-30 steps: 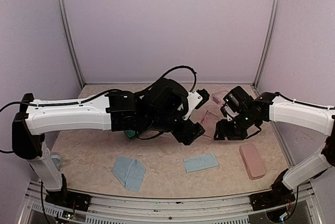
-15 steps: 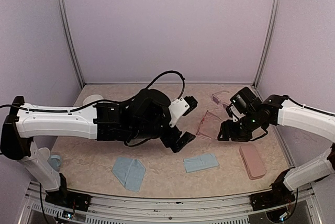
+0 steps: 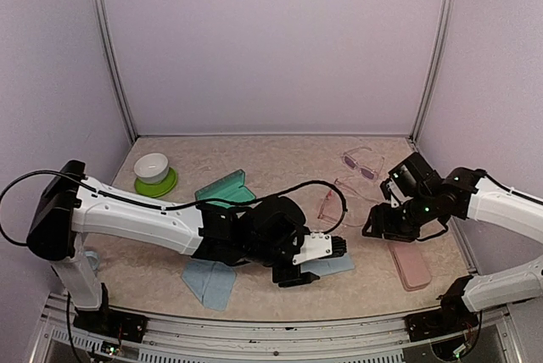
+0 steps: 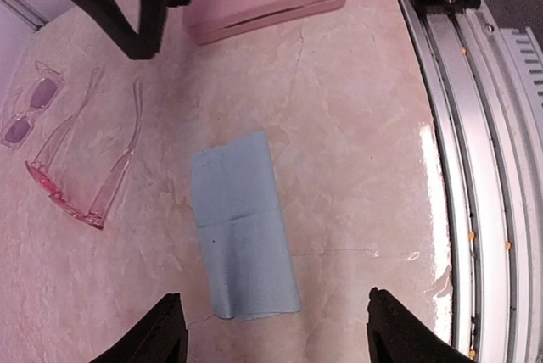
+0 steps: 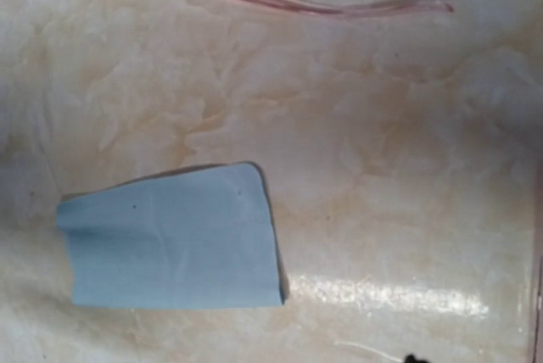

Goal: Organize the sunglasses
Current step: Pick up the folded cleaning cloth from the sunglasses case.

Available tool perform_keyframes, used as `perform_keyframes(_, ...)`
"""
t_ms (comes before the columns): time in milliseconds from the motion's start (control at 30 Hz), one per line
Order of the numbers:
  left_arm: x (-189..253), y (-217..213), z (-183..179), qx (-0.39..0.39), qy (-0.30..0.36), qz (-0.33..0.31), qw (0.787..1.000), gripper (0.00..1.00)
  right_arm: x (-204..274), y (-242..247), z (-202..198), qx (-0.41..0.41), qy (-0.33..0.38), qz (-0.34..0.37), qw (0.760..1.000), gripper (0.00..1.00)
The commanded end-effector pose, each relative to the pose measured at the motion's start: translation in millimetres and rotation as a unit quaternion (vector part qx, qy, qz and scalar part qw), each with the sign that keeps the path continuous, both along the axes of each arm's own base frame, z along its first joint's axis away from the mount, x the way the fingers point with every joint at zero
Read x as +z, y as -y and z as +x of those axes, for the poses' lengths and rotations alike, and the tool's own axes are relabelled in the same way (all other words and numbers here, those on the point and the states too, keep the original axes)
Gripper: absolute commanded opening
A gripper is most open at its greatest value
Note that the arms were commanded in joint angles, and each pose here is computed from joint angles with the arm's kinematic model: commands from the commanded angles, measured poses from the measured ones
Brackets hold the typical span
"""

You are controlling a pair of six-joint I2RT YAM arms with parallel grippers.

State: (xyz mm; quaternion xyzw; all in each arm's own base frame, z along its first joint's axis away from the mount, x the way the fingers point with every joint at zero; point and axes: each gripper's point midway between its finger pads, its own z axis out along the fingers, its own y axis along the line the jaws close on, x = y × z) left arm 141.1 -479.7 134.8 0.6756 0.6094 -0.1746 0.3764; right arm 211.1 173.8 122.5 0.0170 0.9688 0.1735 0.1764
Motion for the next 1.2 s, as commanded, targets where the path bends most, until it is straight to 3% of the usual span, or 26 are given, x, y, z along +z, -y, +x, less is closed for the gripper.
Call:
perform_keyframes(0, -30.2, 7.1, -9.1, -0.049, 0.004, 0.041, 0.998, 0.68, -0.7, 8.9, -4.0, -0.021, -0.006, -0.003, 1.0, 0.66)
perform_keyframes(433, -100.3, -2.1, 4.3, -0.022, -0.002, 0.13, 0.991, 0.37, -1.2, 15.6, -7.4, -0.028, -0.008, -0.013, 0.999, 0.65)
perform_keyframes(1167, -125.3, -16.6, 21.1, 0.021, 0.037, 0.161, 0.986, 0.17, -4.7, 15.7, -9.4, -0.027, -0.016, -0.015, 0.999, 0.66)
